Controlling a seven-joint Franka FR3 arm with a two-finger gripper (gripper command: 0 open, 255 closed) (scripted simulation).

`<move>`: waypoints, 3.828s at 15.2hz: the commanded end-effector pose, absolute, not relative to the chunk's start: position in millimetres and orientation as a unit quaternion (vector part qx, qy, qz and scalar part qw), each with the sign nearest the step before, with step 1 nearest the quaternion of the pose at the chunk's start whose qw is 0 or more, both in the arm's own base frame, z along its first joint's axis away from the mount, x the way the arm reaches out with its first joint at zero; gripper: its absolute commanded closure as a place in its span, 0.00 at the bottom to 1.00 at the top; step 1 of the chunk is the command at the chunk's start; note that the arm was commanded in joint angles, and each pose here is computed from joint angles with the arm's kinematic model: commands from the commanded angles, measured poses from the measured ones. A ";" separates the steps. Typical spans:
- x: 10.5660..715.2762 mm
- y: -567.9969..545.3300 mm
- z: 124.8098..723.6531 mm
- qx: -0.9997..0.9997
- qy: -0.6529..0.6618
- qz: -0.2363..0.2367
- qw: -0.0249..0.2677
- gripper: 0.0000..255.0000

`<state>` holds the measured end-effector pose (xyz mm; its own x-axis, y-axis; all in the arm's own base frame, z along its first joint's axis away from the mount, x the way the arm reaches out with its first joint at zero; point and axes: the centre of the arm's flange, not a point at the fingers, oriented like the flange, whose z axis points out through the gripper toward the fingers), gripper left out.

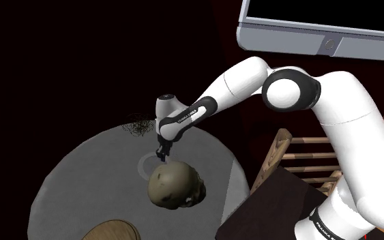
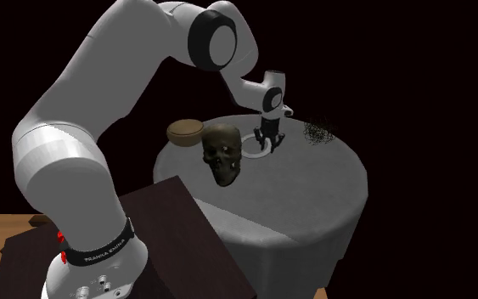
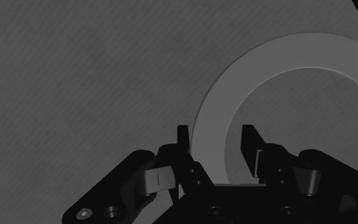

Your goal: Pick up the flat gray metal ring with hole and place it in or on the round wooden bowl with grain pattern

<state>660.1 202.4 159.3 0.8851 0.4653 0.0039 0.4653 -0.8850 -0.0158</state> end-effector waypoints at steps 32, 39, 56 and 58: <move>559.2 342.3 265.5 -0.971 -0.240 -0.001 0.008 1.00; 505.6 417.4 267.2 -0.971 -0.240 -0.001 0.008 1.00; 442.8 505.4 221.6 -0.971 -0.240 -0.001 0.008 1.00; 442.8 505.4 211.1 -0.971 -0.240 -0.001 0.008 1.00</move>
<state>442.7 505.4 217.1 0.8853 0.4650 0.0046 0.4650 -0.8852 -0.0155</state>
